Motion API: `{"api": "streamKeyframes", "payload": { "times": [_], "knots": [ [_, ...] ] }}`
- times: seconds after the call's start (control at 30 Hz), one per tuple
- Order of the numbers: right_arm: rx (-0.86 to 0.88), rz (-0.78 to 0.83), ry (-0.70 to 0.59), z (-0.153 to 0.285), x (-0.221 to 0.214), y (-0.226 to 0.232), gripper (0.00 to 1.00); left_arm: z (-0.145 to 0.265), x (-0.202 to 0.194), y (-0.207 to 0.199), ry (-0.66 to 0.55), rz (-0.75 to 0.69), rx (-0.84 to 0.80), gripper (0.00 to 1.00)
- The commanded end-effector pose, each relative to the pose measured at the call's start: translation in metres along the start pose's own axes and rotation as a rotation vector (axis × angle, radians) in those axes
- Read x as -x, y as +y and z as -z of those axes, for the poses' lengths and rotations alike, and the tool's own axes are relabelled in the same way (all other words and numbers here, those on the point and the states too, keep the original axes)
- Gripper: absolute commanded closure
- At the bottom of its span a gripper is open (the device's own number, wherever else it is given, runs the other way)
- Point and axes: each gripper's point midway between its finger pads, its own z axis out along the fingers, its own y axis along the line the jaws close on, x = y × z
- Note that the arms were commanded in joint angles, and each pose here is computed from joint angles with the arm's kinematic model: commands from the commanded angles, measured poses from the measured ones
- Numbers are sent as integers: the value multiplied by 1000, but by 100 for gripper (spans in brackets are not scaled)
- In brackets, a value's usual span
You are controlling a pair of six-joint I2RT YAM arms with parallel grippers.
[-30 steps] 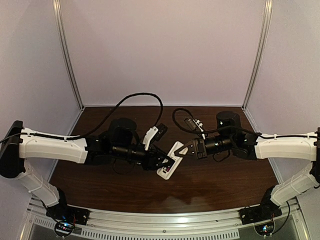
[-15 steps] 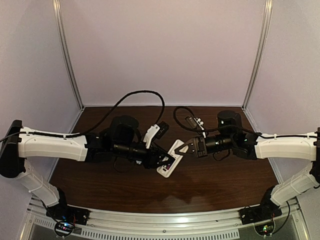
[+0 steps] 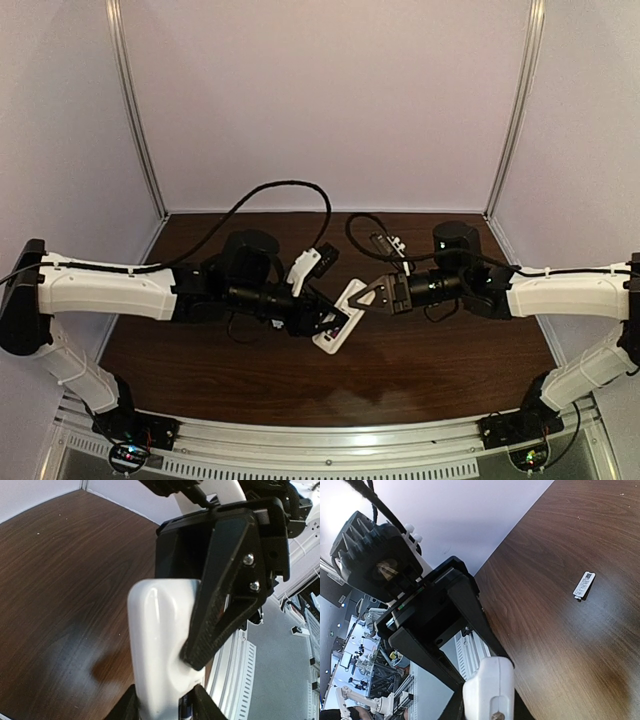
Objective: Load the batteries into the remote control
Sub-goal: Press the battery in the battery compartment.
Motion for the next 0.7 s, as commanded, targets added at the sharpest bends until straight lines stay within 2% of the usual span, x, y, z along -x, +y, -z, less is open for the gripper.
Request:
{"api": "streamKeyframes", "payload": {
  "times": [0.0,0.23,0.5,0.67],
  "knots": [
    [71,19,-1,1,4,25,100,3,-12,18,16,-33,30,58],
    [32,21,20,1,-4,14,100,8,-10,-1,10,-58,-65,43],
    [27,29,20,2,-4,15,100,6,-25,2,52,-56,-69,43],
    [38,31,14,2,-1,18,100,2,-33,12,81,-51,-26,48]
  ]
}}
